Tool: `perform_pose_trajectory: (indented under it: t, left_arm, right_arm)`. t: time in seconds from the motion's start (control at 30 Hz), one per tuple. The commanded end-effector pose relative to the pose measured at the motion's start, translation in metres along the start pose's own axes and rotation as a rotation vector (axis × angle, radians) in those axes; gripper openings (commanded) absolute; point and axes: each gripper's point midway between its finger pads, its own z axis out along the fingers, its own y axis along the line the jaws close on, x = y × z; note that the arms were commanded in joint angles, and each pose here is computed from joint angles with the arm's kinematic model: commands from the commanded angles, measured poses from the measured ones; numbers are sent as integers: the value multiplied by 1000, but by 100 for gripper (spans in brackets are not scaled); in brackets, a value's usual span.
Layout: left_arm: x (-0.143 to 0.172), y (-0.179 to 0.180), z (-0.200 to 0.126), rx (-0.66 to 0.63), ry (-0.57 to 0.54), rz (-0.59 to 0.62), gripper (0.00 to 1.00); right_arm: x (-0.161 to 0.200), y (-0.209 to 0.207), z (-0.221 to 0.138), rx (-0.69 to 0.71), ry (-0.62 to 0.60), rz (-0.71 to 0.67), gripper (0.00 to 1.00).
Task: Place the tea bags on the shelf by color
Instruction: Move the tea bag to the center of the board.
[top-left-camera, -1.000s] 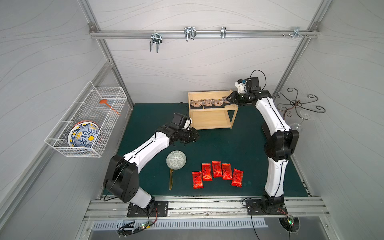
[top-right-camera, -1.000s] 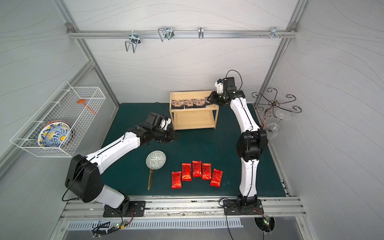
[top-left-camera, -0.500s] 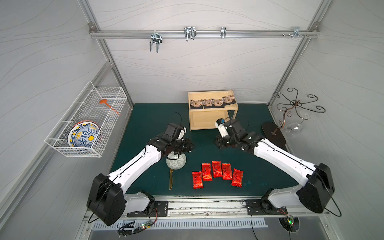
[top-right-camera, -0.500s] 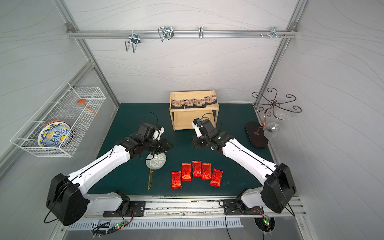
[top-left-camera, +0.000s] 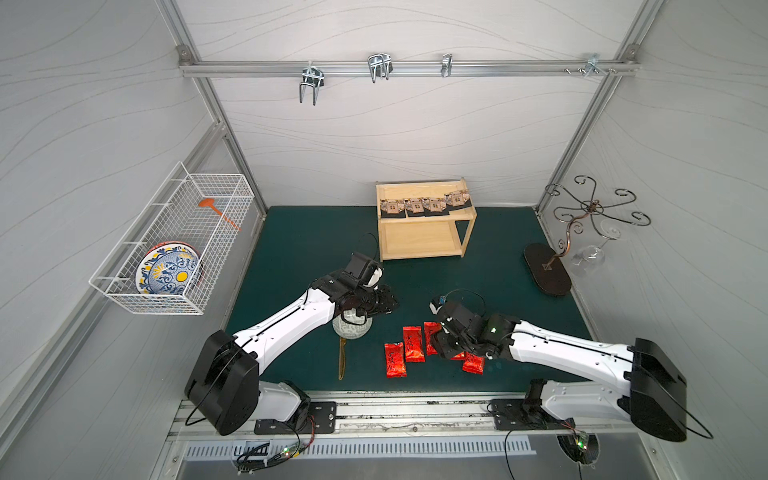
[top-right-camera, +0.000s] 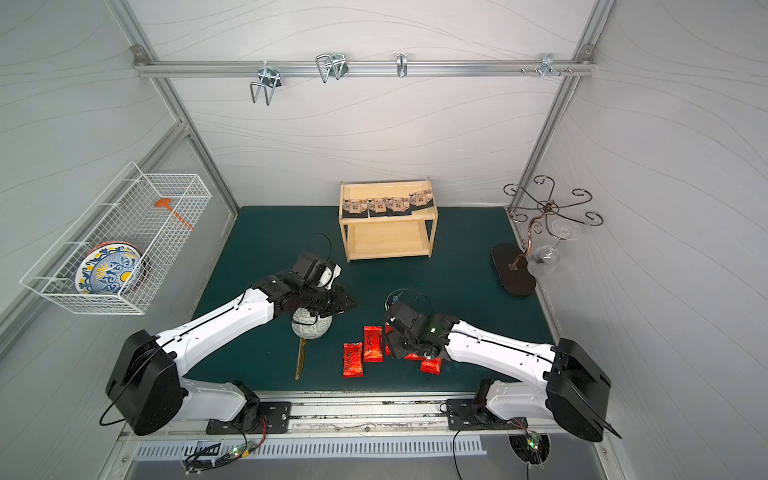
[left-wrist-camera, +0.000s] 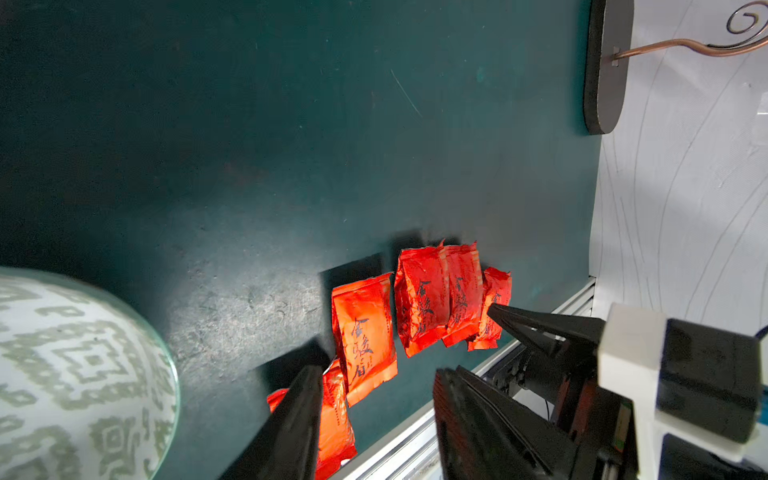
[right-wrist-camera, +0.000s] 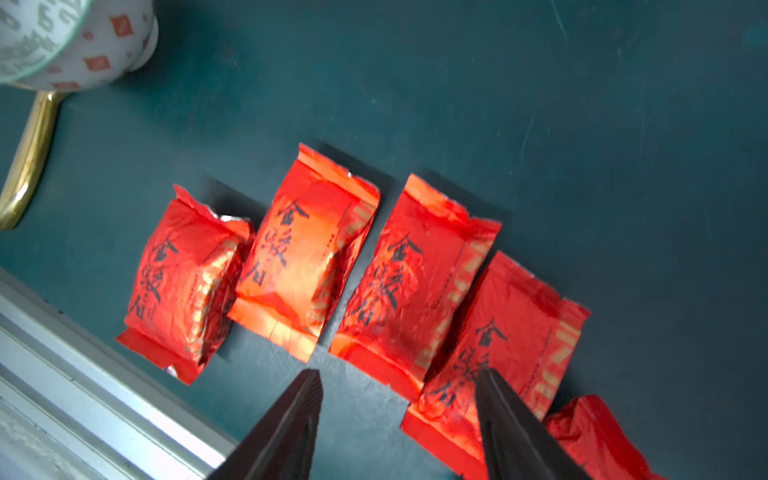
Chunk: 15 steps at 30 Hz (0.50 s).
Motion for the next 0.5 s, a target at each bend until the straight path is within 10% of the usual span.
perform_pose_trajectory:
  t: [0.0, 0.47]
  left_arm:
    - [-13, -12, 2, 34, -38, 16, 49]
    - [-10, -3, 11, 9, -25, 11, 49]
  right_arm:
    - [9, -3, 7, 20, 11, 60, 66]
    - [-1, 3, 39, 42, 34, 81, 69]
